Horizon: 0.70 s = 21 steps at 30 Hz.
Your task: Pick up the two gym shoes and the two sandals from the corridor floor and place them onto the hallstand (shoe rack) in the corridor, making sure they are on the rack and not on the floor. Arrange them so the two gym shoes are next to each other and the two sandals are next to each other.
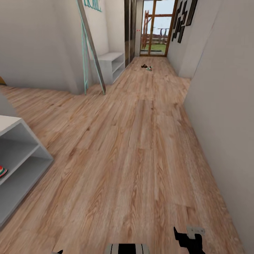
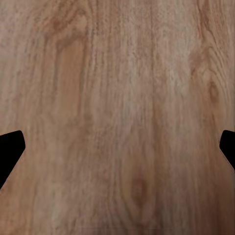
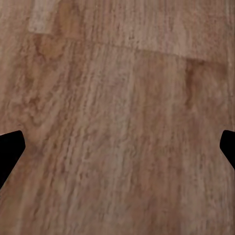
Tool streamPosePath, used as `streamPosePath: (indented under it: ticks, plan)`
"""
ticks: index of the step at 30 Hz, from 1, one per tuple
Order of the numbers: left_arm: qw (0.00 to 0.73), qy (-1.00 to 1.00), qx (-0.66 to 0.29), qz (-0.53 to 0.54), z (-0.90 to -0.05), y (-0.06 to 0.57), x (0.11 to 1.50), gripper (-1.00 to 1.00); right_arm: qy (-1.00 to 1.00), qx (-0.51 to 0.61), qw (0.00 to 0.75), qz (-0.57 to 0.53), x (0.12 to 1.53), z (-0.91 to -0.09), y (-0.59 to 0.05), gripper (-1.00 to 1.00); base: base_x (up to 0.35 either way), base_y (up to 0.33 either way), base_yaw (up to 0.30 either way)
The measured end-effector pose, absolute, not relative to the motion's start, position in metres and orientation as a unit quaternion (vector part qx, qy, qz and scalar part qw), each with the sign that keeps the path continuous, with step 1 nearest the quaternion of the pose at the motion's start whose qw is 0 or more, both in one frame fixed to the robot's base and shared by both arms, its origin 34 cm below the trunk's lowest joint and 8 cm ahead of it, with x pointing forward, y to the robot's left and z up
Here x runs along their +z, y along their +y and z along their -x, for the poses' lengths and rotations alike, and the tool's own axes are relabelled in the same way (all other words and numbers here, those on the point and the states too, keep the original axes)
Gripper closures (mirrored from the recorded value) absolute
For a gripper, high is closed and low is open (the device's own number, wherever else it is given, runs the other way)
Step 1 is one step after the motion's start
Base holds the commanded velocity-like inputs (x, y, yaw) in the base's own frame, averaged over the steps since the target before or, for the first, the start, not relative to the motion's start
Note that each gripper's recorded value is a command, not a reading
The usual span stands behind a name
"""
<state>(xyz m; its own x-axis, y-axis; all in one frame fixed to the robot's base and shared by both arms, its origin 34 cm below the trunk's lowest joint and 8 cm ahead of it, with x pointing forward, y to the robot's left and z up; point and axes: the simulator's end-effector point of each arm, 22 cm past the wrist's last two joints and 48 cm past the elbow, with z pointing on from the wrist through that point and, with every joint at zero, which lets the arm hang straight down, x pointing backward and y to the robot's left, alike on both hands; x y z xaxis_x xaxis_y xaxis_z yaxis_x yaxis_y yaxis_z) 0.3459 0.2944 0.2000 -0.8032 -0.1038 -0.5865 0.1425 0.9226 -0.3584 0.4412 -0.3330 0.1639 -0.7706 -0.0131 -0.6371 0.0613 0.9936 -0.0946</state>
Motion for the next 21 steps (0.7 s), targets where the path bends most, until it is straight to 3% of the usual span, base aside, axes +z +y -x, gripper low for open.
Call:
streamPosePath:
  ticks: [21]
  plan:
    - [0.314,0.929,-0.196,-0.010,-0.3459,0.2949,0.2000,-1.00,0.940,-0.054,0.338,-0.009,0.1637,-0.4403,-0.3330,-1.00,0.339,0.000,-0.001]
